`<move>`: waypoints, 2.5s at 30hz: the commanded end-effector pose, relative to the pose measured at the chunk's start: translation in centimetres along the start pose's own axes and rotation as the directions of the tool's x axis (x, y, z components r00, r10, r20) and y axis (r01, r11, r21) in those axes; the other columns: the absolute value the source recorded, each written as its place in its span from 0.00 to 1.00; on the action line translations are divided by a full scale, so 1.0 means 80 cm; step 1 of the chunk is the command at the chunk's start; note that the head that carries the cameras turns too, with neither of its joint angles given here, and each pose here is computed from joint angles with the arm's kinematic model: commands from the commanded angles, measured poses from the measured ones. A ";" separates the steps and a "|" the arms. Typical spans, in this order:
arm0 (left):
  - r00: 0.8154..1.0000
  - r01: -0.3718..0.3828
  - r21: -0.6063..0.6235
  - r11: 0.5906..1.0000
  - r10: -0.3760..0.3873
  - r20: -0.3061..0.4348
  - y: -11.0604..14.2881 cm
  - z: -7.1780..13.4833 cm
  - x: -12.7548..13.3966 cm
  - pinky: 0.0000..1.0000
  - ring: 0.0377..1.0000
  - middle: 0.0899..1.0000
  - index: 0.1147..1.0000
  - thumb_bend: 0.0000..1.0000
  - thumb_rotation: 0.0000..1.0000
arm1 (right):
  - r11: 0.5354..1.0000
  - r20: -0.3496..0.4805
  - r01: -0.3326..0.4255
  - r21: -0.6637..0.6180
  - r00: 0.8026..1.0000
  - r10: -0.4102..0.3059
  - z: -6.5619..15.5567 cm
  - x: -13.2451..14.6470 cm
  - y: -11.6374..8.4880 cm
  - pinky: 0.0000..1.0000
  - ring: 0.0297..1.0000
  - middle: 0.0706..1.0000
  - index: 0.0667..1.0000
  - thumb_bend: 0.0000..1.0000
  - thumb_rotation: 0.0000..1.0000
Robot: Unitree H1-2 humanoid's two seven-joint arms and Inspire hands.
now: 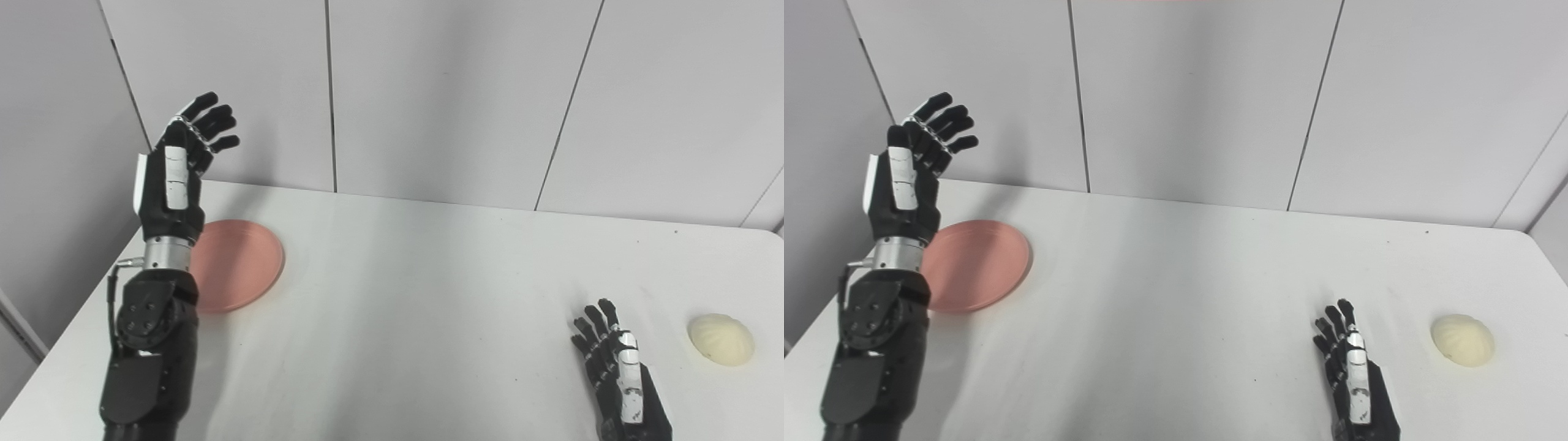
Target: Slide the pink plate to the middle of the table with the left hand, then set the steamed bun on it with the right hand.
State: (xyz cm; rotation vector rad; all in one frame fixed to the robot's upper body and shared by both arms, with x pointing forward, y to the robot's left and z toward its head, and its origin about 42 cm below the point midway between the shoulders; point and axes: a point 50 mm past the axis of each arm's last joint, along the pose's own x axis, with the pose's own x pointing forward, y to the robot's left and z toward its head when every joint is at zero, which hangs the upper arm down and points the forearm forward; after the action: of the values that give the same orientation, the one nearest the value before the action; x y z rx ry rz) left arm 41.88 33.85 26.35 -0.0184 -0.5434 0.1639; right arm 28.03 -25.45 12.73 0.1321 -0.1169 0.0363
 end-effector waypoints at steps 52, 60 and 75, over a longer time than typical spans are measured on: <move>0.905 -0.213 0.026 0.977 0.207 -0.371 0.113 -0.141 -0.001 0.71 0.83 0.78 0.77 0.96 0.87 | 0.999 0.010 -0.033 0.012 0.999 0.033 0.007 -0.013 0.008 0.94 0.93 0.94 1.00 0.72 1.00; 0.916 -0.167 -0.004 0.986 0.153 -0.369 0.095 -0.140 -0.001 0.75 0.85 0.81 0.78 0.95 0.89 | 0.999 0.011 -0.037 0.012 0.999 0.037 0.006 -0.012 0.009 0.94 0.93 0.94 1.00 0.72 0.99; 0.942 -0.021 -0.008 1.000 0.017 -0.336 0.052 -0.136 -0.003 0.71 0.85 0.80 0.77 0.90 0.89 | 0.999 0.012 -0.035 0.011 0.999 0.035 0.006 -0.010 0.012 0.91 0.92 0.93 0.99 0.71 1.00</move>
State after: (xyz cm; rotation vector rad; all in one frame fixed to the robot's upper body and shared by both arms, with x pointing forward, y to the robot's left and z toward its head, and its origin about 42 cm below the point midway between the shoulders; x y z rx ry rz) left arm 45.75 38.23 14.35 -0.0840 -0.1391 0.1984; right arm 27.02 -24.85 12.83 0.1356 -0.1110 0.0639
